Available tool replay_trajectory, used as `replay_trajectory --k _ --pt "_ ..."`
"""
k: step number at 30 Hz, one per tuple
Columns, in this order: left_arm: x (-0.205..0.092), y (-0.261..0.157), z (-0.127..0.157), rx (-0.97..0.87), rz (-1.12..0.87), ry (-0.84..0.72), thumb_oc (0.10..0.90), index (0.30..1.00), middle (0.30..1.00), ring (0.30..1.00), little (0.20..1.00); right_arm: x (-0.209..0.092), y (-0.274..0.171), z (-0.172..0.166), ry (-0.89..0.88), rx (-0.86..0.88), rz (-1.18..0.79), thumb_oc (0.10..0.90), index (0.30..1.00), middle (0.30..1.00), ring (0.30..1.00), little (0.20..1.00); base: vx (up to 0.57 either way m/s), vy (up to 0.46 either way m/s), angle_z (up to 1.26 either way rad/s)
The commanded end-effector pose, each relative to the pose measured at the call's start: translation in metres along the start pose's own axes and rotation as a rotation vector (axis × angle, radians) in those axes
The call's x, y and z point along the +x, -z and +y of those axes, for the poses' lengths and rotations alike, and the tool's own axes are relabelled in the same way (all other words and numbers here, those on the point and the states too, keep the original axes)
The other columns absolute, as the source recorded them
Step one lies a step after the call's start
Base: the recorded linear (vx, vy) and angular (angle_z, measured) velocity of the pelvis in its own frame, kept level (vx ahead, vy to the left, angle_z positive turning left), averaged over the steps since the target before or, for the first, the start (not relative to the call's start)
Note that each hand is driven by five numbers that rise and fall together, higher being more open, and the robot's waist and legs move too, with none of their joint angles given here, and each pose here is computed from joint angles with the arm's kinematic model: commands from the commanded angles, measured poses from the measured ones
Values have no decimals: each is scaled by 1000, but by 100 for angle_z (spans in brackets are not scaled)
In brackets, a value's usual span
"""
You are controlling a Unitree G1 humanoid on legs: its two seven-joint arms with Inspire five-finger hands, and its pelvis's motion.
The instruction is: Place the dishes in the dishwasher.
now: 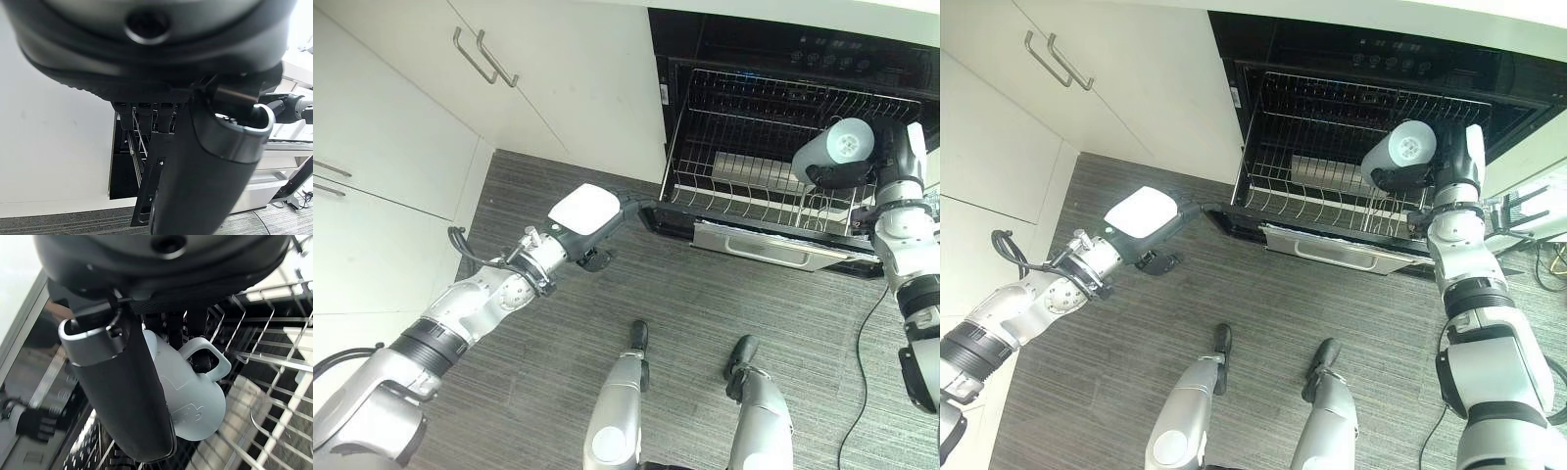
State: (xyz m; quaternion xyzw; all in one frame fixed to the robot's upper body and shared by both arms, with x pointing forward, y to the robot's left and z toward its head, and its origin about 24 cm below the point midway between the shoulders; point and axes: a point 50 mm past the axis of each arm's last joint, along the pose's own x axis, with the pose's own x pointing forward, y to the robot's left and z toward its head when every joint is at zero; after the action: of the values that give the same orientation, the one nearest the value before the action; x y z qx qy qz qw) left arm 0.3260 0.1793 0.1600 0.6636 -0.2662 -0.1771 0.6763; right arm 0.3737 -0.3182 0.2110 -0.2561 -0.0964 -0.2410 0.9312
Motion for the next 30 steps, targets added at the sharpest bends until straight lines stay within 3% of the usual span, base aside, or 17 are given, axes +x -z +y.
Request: replay_trajectory --k 1,4,10,19,30 --pt "1 -4 48 9 -54 -222 800 900 900 900 900 13 -59 -43 264 35 -251 400 300 300 300 300 4 33 1" --pt "-2 -3 48 7 -48 -225 800 900 900 900 900 9 -57 -53 367 42 -271 400 300 300 300 300 -3 7 -2" --pt "-6 -2 48 11 -39 -225 800 900 900 900 900 6 -49 -56 388 36 -257 400 300 300 300 300 -2 0 -1" --pt "-5 -1 52 19 -40 -224 800 900 900 900 900 7 -34 -43 227 4 -203 400 300 300 300 300 0 0 0" --pt "-1 1 53 35 -39 -223 800 900 900 900 900 11 -52 -28 141 -58 -253 400 300 300 300 300 0 0 0"
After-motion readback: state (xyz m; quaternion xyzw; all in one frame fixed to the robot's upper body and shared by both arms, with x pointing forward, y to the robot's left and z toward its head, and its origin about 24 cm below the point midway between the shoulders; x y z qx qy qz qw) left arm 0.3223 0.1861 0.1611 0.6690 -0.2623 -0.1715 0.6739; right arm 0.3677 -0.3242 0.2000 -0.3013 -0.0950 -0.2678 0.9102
